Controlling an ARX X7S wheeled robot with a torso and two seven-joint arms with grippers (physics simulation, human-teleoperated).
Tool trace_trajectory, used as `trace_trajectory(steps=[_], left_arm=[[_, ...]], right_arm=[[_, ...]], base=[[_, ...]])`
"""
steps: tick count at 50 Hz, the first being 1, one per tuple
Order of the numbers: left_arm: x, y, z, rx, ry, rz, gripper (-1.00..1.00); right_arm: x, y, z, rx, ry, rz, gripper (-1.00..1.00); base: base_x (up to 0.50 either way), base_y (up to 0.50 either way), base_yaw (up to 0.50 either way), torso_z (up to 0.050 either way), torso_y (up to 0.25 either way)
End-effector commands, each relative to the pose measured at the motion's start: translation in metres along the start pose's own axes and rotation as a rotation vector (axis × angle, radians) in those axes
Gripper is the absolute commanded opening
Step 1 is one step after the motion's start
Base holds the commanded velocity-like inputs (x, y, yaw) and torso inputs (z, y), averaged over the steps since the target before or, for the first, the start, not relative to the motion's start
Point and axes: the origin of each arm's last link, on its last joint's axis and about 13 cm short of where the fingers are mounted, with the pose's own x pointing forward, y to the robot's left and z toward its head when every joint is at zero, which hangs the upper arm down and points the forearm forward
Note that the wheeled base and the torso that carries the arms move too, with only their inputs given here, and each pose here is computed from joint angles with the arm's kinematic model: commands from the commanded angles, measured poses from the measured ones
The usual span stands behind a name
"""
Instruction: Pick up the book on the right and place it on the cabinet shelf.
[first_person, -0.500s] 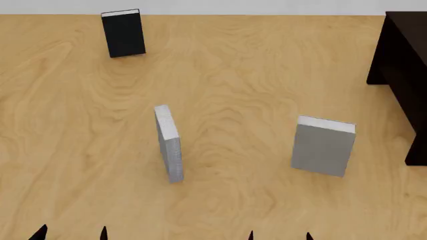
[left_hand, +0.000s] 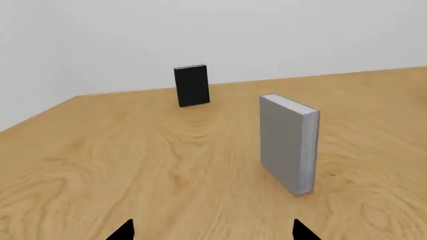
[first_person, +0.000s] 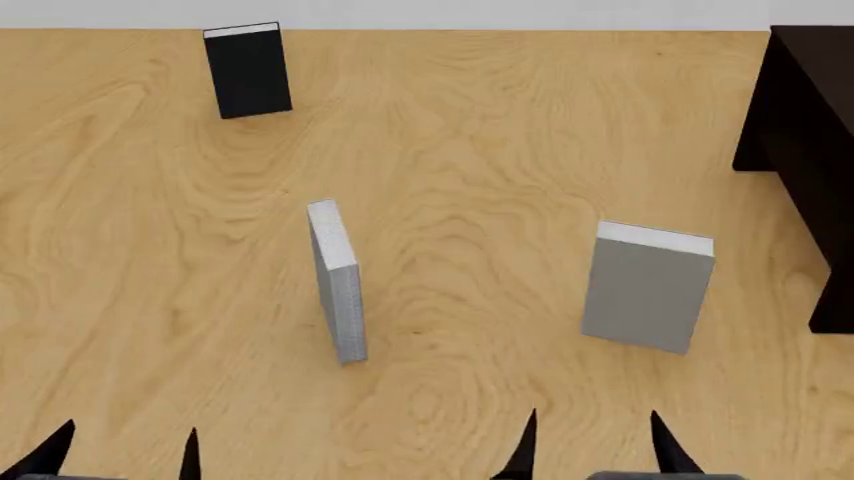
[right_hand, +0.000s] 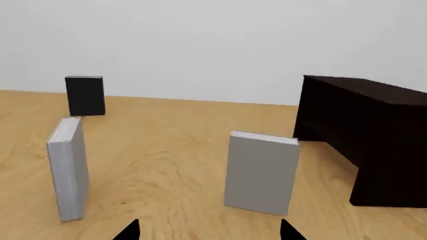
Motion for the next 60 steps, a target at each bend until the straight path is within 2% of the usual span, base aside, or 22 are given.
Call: trace_trajectory(steps=[1,11,20,25,27,28,38,55,60], left_arm=[[0.007,0.012,0.028,0.050,0.009,0.026,1.00],[0.023,0.018,0.055,0.096,0.008,0.028,1.00],[0.038,0.020,0.079,0.159,-0.014,0.004,1.00],[0.046,0.021,0.091,0.167,-0.025,-0.003,1.00],[0.046,0.020,0.095,0.117,-0.021,-0.036,1.00],[0.047,0.020,0.096,0.139,-0.025,-0.023,1.00],[0.049,0.025,0.114,0.145,-0.061,-0.009,1.00],[0.039,0.024,0.120,0.122,-0.088,-0.021,1.00],[0.039,0.024,0.120,0.119,-0.094,-0.023,1.00]], right_arm=[[0.010,-0.022,0.043,-0.076,-0.027,-0.051,1.00],[0.022,-0.042,0.077,-0.108,-0.040,-0.079,1.00],[0.041,-0.051,0.111,-0.139,-0.056,-0.083,1.00],[0.049,-0.053,0.128,-0.144,-0.068,-0.082,1.00],[0.051,-0.053,0.133,-0.149,-0.071,-0.084,1.00],[0.052,-0.052,0.135,-0.146,-0.073,-0.081,1.00],[0.058,-0.051,0.144,-0.127,-0.075,-0.064,1.00],[0.055,-0.051,0.149,-0.130,-0.083,-0.055,1.00],[0.054,-0.048,0.149,-0.147,-0.093,-0.046,1.00]], base=[[0.00,0.00,0.00,0.000,0.000],[0.00,0.00,0.00,0.000,0.000],[0.00,0.00,0.00,0.000,0.000],[0.00,0.00,0.00,0.000,0.000],[0.00,0.00,0.00,0.000,0.000],[0.00,0.00,0.00,0.000,0.000],[0.00,0.00,0.00,0.000,0.000],[0.00,-0.48,0.00,0.000,0.000],[0.00,-0.05,0.00,0.000,0.000]])
